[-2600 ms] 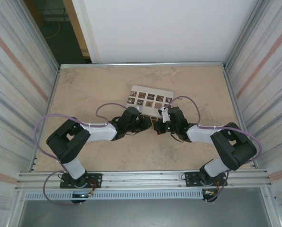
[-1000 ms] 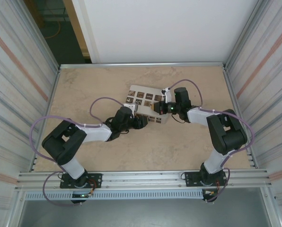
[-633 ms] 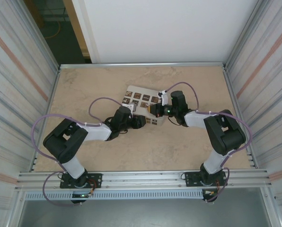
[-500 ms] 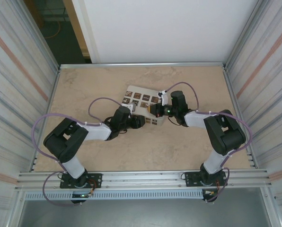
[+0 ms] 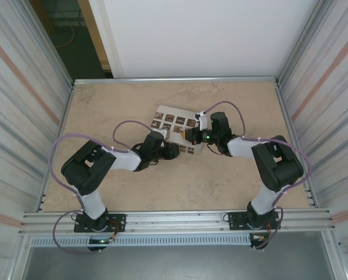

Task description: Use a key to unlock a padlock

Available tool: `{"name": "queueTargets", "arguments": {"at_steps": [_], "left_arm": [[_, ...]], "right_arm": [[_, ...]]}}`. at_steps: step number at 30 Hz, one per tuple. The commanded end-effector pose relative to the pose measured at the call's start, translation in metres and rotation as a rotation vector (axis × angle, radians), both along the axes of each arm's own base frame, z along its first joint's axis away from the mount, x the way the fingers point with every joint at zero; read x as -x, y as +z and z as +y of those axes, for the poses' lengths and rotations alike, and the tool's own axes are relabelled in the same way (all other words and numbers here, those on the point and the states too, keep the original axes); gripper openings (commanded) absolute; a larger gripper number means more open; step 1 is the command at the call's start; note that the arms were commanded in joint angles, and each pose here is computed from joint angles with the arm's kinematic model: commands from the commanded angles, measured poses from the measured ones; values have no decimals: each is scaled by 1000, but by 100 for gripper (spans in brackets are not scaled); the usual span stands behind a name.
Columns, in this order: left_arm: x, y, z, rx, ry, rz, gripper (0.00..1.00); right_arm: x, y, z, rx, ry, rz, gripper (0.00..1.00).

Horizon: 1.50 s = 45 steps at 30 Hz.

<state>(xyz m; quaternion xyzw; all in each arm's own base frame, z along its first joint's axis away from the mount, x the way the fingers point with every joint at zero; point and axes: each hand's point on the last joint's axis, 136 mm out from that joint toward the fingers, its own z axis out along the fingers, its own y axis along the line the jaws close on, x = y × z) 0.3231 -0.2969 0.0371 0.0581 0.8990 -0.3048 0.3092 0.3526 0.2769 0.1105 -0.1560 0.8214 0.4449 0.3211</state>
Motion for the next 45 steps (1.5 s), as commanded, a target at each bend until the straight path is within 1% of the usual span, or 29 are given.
{"name": "queueTargets", "arguments": {"at_steps": [1, 12, 22, 25, 27, 30, 35, 39, 42, 45], "left_arm": [[-15, 12, -12, 33, -20, -48, 47], [-14, 15, -20, 38, -7, -70, 40], [-18, 15, -16, -3, 51, -72, 38], [-20, 15, -15, -4, 66, -71, 35], [-21, 16, -15, -6, 71, -72, 31], [-21, 21, -16, 3, 71, -80, 26], [-16, 31, -14, 21, 59, -91, 20], [-6, 40, -14, 48, 45, -77, 17], [3, 46, -15, 75, 44, -27, 17], [12, 56, -20, 121, 28, 26, 16]], "right_arm": [[27, -50, -11, 97, -13, 184, 0], [30, -49, -8, 101, -5, 181, 0], [31, -46, -7, 100, -3, 172, 0], [31, -45, -6, 101, 1, 168, 0], [32, -44, -5, 101, 7, 165, 0], [32, -37, -4, 97, 15, 138, 0], [28, -9, -5, 88, 30, 51, 0], [30, 13, -11, 87, 37, -11, 0], [43, 22, -19, 105, 38, -47, 0], [65, 23, -26, 138, 46, -82, 0]]}}
